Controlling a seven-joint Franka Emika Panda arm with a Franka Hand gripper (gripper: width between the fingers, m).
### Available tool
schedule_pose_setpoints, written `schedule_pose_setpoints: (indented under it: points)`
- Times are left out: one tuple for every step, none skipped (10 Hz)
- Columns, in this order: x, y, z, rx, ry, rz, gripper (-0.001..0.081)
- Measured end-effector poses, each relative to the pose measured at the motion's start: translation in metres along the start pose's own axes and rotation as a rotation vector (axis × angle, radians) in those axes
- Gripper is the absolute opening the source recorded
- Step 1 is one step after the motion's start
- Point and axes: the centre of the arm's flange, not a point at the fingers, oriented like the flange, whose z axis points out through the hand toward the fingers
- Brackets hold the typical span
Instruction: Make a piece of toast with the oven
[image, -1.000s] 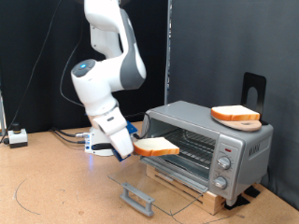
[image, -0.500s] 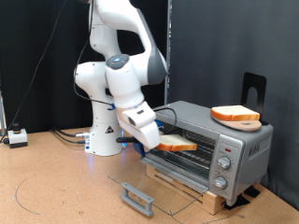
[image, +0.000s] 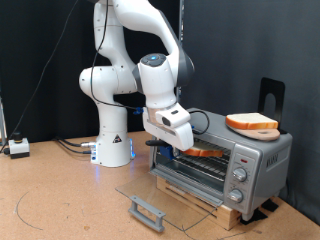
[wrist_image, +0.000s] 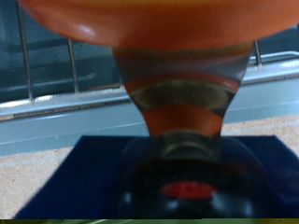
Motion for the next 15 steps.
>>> schedule_pose_setpoints:
  points:
    - [0.002, -0.004, 0.001, -0.023, 0.002, -0.014, 0.0397]
    - [0.003, -0.006, 0.000, -0.040, 0.004, -0.022, 0.0397]
    - [0.002, -0.007, -0.002, -0.049, 0.004, -0.030, 0.0397]
    - [0.002, -0.006, -0.006, -0.059, 0.004, -0.040, 0.0397]
    - [-0.002, -0.003, -0.010, -0.066, 0.005, -0.045, 0.0397]
    - [-0.010, 0.002, -0.015, -0.061, 0.000, -0.051, 0.0397]
    - [-0.021, 0.008, -0.020, -0.055, -0.007, -0.055, 0.0397]
    - [-0.034, 0.014, -0.023, -0.052, -0.016, -0.052, 0.0397]
    - [-0.044, 0.020, -0.026, -0.056, -0.024, -0.049, 0.0397]
    - [-0.053, 0.026, -0.028, -0.063, -0.033, -0.047, 0.0397]
    - [-0.060, 0.030, -0.030, -0.068, -0.039, -0.044, 0.0397]
    - [-0.065, 0.032, -0.031, -0.071, -0.042, -0.043, 0.0397]
    - [-0.069, 0.034, -0.032, -0.073, -0.047, -0.044, 0.0397]
    - [-0.071, 0.035, -0.032, -0.072, -0.058, -0.051, 0.0397]
    - [-0.071, 0.035, -0.033, -0.073, -0.070, -0.052, 0.0397]
